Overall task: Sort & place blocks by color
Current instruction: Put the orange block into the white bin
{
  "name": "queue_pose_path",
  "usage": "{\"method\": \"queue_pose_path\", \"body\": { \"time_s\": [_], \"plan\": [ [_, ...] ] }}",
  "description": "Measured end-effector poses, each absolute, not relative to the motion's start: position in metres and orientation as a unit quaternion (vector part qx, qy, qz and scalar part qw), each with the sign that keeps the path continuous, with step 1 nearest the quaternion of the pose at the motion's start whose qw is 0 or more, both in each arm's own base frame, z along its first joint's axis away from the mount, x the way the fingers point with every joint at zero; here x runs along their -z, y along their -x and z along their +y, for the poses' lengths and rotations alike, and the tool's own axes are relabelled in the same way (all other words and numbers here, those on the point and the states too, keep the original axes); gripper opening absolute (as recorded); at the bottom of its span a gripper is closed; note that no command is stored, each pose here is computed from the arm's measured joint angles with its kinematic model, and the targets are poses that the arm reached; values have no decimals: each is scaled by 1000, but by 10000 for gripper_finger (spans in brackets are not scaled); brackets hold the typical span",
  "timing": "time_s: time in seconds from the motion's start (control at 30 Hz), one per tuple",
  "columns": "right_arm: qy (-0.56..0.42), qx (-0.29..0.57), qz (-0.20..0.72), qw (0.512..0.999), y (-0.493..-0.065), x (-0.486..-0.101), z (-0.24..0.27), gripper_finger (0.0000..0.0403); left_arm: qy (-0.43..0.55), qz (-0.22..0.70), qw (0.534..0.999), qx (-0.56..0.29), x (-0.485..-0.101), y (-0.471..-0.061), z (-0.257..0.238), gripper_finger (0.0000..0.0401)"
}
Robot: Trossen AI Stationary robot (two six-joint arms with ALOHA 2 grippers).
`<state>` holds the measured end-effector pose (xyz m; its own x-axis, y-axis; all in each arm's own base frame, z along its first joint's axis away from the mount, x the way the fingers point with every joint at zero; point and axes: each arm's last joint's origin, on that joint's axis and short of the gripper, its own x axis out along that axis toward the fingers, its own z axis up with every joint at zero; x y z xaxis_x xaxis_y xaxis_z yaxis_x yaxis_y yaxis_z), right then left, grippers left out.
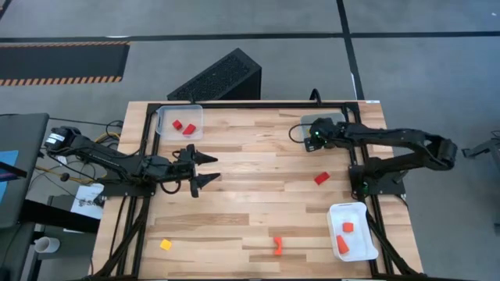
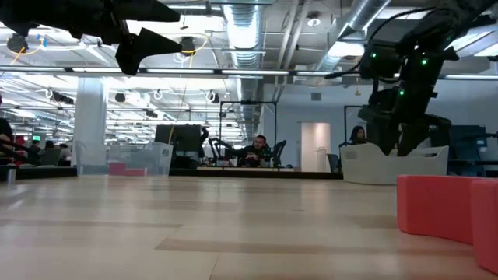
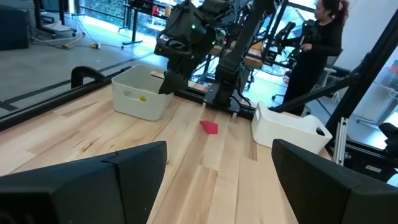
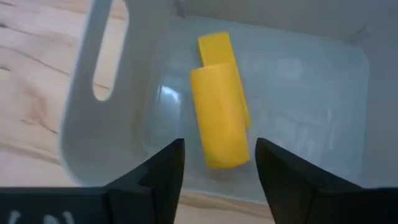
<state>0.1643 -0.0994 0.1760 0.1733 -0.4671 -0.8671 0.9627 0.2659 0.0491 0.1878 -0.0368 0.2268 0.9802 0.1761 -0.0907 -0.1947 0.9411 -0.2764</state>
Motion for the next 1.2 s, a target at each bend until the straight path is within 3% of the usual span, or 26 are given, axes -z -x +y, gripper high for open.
{"method": "queue_pose_path", "body": {
  "time_s": [0.37, 0.73, 0.97, 1.2],
  "plan": [
    [-286, 493, 395, 721, -167, -179, -96, 237, 141, 38, 985, -95, -226, -188, -37, 279],
    [-216, 418, 317, 823, -168, -215, -47, 215, 144, 54, 983, -98, -222, -187, -37, 279],
    [-159, 330, 260, 893, -175, -230, -1, 202, 163, 126, 972, -113, -207, -184, -36, 279],
    [-126, 253, 199, 938, -181, -241, 37, 191, 205, 210, 955, -44, -207, -183, -42, 279]
  ]
}}
